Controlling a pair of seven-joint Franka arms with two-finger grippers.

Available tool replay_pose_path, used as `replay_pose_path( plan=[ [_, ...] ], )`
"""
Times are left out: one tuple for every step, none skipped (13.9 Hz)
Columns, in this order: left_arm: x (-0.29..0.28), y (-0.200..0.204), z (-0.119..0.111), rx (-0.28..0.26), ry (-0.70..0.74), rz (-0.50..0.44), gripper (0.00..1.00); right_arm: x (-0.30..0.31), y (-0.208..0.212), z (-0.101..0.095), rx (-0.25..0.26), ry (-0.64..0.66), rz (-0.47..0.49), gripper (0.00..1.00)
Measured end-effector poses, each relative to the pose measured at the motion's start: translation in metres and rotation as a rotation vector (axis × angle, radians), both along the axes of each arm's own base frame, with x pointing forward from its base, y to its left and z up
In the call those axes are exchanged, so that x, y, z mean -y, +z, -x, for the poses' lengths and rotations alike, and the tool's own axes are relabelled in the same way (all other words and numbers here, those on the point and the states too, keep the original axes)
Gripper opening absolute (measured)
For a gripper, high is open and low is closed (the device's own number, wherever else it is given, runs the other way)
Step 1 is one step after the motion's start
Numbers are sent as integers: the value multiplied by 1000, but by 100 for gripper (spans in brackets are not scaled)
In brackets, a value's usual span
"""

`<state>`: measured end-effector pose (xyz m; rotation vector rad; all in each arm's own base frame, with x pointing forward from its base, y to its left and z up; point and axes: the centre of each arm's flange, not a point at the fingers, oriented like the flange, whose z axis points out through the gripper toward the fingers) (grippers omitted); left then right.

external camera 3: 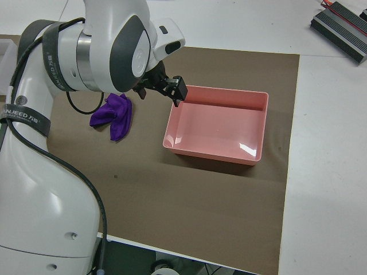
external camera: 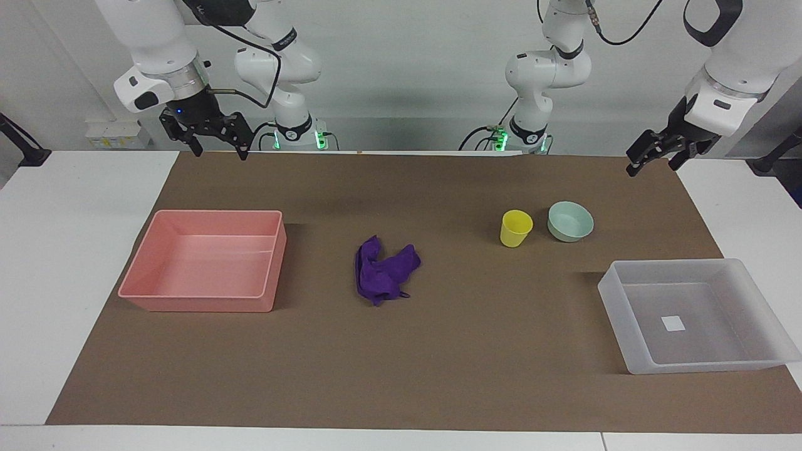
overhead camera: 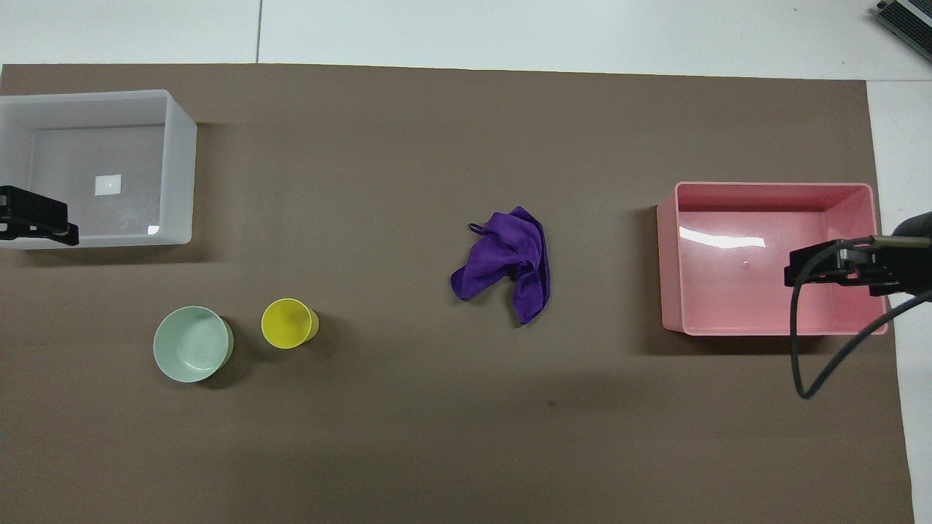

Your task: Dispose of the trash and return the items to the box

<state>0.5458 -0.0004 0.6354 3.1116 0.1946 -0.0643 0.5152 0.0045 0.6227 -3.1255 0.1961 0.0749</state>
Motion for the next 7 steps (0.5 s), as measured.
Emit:
replay_pose_path(
  plan=[
    [0, 1, 1, 1, 1, 0, 100, 0, 0, 0, -1, 0, 0, 100],
    [-1, 2, 1, 3, 2, 0, 100, 0, 0, 0, -1, 0, 0, 100],
    [-1, 3, 2, 4, 2, 0, 100, 0, 0, 0, -1, 0, 0, 100],
    [-1, 4, 2, 5, 3, 0, 100, 0, 0, 0, -1, 0, 0, 100],
    [-2, 4, 3, 5, 4, 0, 100, 0, 0, 0, -1, 0, 0, 100],
    [-3, 4, 3, 4, 5, 0, 100, 0, 0, 0, -1, 0, 0, 100],
    [-4, 4, 3, 2, 7, 0, 100, 0, 0, 0, -1, 0, 0, 100]
  ],
)
